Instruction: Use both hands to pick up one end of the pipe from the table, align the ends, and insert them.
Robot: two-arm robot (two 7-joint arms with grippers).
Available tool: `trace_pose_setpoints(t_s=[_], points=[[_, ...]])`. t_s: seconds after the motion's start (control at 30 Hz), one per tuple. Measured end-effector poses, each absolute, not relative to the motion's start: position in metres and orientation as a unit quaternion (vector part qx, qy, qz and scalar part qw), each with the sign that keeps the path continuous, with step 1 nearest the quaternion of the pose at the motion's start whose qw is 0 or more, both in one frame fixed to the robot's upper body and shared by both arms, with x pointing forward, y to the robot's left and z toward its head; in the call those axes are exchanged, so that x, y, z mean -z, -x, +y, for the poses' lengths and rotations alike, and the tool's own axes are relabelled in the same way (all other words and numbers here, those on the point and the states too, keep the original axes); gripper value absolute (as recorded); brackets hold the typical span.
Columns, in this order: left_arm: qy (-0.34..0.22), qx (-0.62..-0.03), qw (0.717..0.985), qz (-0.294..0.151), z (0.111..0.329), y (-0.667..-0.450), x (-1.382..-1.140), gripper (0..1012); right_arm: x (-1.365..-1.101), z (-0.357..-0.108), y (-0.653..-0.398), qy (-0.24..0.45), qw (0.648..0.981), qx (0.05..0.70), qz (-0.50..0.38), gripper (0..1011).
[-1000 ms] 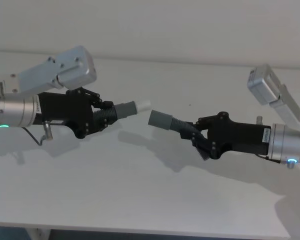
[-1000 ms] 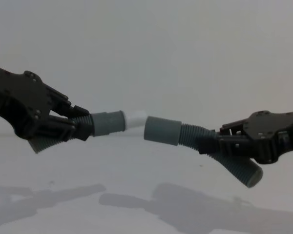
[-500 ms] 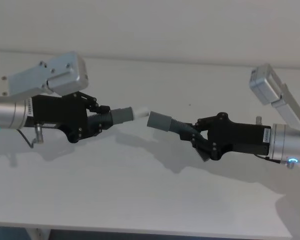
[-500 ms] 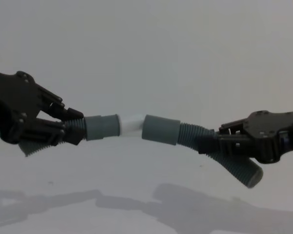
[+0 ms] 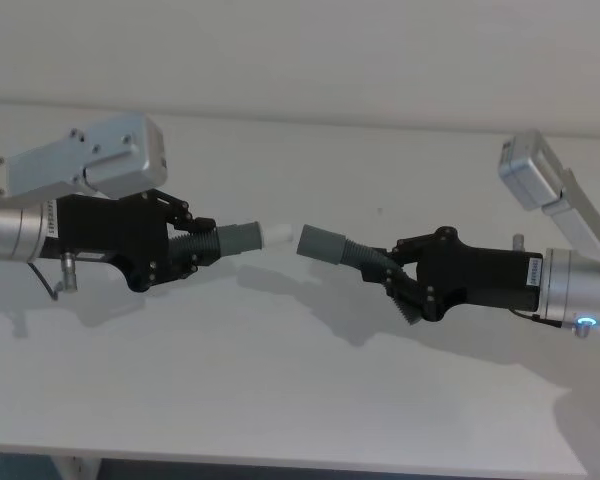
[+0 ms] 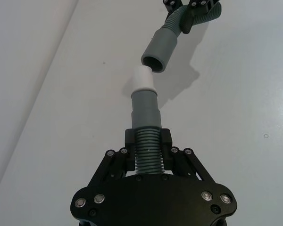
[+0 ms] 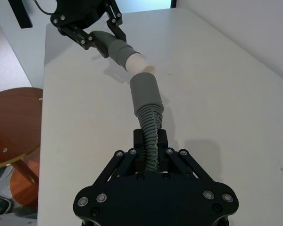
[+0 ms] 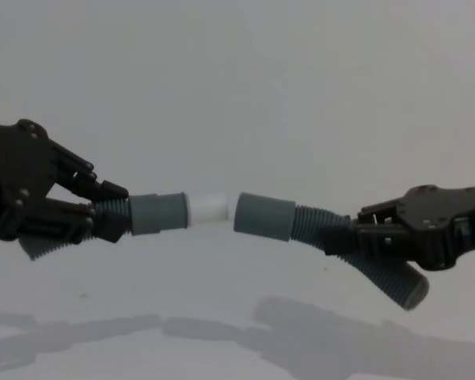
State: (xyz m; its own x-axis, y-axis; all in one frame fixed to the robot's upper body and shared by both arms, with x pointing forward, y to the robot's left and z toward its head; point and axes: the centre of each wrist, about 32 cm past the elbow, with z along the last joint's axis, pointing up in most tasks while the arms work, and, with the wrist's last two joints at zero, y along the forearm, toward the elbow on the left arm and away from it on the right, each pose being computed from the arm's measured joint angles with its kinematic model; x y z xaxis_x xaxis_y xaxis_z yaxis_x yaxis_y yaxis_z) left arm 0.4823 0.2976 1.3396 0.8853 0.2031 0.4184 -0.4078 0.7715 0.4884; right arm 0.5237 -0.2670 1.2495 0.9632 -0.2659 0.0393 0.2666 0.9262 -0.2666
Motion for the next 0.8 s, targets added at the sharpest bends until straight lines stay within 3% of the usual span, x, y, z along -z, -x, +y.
trace_pose_setpoints(t_s=[0.8], points=[[-0.289,-0.147,0.93,-0.171,0.2948,-0.481,-1.3389,305,-1.2487,-0.2685,-0.5263,0.136,0.981,0.135,-0.003,156]])
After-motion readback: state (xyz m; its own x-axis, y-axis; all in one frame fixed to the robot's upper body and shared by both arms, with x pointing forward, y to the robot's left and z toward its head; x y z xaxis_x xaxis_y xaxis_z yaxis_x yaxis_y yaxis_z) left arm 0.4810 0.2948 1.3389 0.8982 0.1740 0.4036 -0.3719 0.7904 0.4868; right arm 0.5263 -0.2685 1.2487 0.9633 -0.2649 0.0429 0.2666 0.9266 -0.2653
